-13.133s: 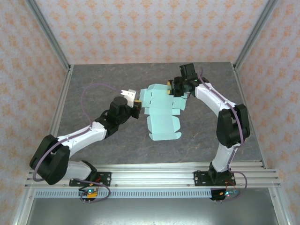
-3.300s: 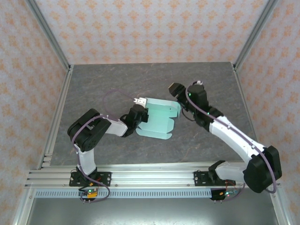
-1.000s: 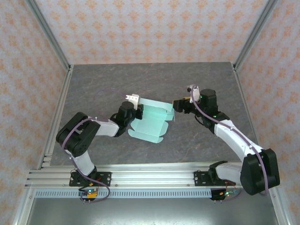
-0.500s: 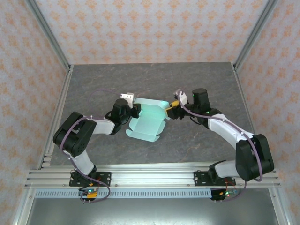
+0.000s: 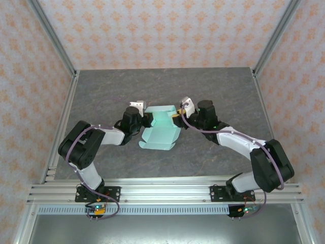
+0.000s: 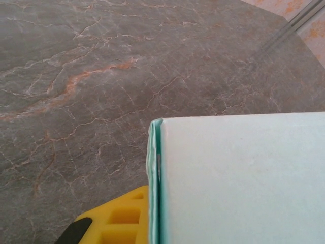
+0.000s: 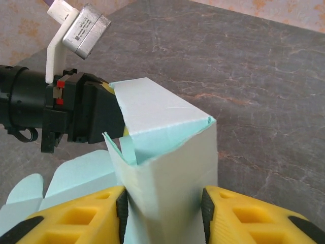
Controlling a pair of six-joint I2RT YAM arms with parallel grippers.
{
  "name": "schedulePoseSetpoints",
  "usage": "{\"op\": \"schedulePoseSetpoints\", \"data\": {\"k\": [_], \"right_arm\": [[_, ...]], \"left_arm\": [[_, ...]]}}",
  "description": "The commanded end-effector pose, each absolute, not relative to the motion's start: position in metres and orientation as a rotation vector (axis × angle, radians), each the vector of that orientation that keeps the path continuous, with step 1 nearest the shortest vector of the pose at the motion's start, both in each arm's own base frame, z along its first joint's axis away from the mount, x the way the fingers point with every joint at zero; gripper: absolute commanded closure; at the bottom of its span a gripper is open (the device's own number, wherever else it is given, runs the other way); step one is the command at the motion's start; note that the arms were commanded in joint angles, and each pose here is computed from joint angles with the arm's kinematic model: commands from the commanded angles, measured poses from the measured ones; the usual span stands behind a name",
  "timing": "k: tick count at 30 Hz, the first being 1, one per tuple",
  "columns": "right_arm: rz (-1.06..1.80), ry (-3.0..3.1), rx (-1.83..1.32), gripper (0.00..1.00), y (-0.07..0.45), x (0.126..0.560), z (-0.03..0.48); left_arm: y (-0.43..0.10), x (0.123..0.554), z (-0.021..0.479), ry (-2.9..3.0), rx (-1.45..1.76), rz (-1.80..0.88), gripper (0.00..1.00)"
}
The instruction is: Fold the paper box
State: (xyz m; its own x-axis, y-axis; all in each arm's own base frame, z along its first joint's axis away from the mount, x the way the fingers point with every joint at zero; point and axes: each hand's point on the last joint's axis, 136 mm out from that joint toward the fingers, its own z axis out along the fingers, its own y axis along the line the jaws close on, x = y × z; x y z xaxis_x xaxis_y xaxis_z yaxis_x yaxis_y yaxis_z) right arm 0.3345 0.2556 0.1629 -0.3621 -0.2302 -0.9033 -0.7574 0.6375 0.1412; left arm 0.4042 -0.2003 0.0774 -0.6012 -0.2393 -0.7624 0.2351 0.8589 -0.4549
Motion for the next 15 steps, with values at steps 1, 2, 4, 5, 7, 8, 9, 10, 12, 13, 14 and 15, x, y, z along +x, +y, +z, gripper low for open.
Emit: {"op": "schedulePoseSetpoints", "data": {"k": [1, 2, 4, 5, 7, 8, 9, 10, 12, 13, 14, 15], "right_arm": [[0.681, 1.882, -0.758, 0.56, 0.259, 0.343, 0.164], [0.671, 1.885, -0.756, 0.56, 0.259, 0.344, 0.164], [0.632, 1.881, -0.742, 0.57, 0.259, 0.348, 0.165], [0.585, 1.879, -0.723, 0.57, 0.257, 0.352, 0.164], [0.515, 1.885, -0.689, 0.58, 0.258, 0.361, 0.161], [0.464, 1.896, -0.656, 0.58, 0.257, 0.366, 0.159], [0.411, 1.901, -0.621, 0.58, 0.256, 0.372, 0.159], [0.359, 1.894, -0.586, 0.58, 0.256, 0.376, 0.159], [0.266, 1.879, -0.527, 0.57, 0.256, 0.384, 0.159], [0.196, 1.872, -0.486, 0.57, 0.254, 0.389, 0.158], [0.126, 1.861, -0.444, 0.58, 0.251, 0.394, 0.159], [0.067, 1.845, -0.401, 0.59, 0.248, 0.397, 0.161]], "left_arm": [[-0.201, 0.411, 0.085, 2.103, -0.037, -0.661, 1.0], [-0.2, 0.411, 0.086, 2.104, -0.046, -0.656, 1.0], [-0.199, 0.411, 0.089, 2.105, -0.049, -0.655, 1.0], [-0.198, 0.41, 0.089, 2.105, -0.055, -0.65, 1.0], [-0.195, 0.409, 0.087, 2.115, -0.086, -0.629, 1.0], [-0.193, 0.409, 0.085, 2.121, -0.11, -0.622, 1.0], [-0.192, 0.409, 0.084, 2.124, -0.131, -0.622, 1.0], [-0.192, 0.408, 0.082, 2.128, -0.152, -0.627, 1.0], [-0.194, 0.406, 0.082, 2.127, -0.16, -0.636, 1.0], [-0.195, 0.405, 0.081, 2.131, -0.162, -0.626, 1.0], [-0.195, 0.404, 0.081, 2.134, -0.2, -0.633, 1.0], [-0.194, 0.403, 0.081, 2.136, -0.225, -0.635, 1.0]]}}
